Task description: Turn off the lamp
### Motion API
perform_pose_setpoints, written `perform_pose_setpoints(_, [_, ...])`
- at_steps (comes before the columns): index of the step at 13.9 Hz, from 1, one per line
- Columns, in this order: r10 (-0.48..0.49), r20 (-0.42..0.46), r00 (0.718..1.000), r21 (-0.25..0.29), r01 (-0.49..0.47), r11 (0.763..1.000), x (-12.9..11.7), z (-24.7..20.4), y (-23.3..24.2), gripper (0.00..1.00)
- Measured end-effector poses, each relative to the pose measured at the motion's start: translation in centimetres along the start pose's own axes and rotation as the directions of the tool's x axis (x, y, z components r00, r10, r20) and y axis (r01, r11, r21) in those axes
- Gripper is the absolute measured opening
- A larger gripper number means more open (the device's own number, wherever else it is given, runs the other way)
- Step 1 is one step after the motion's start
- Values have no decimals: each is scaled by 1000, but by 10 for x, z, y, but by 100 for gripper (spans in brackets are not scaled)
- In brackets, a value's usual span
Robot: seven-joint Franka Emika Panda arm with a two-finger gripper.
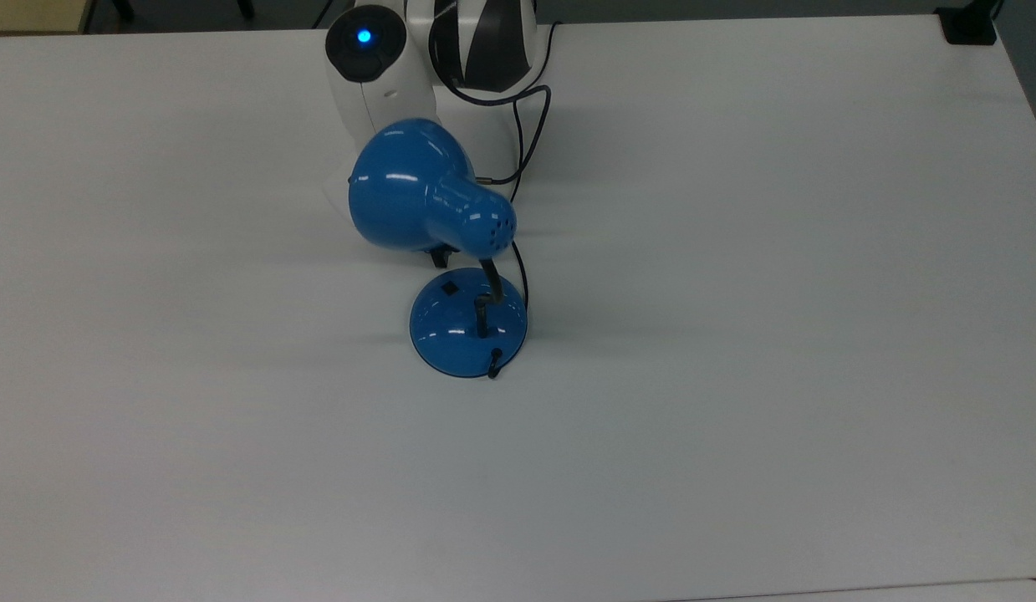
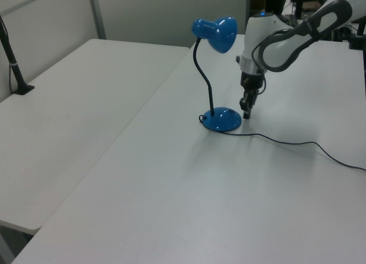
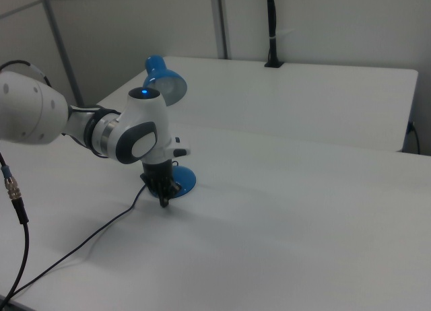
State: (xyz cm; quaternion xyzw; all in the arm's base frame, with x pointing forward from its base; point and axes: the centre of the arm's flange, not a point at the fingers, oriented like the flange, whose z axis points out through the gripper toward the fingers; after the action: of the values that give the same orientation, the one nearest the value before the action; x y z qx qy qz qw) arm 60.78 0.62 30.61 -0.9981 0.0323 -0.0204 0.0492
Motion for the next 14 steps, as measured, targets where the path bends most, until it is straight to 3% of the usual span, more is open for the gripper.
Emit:
perform_pose_setpoints(4, [-28,104,994,-1,29,1000,-13,-20,9,1])
perform_pose_setpoints(9, [-80,205,975,19,78,997,-37,-113,13,3])
perform_pose_setpoints(14, [-119,215,969,29,115,993,-60,-217,8,55])
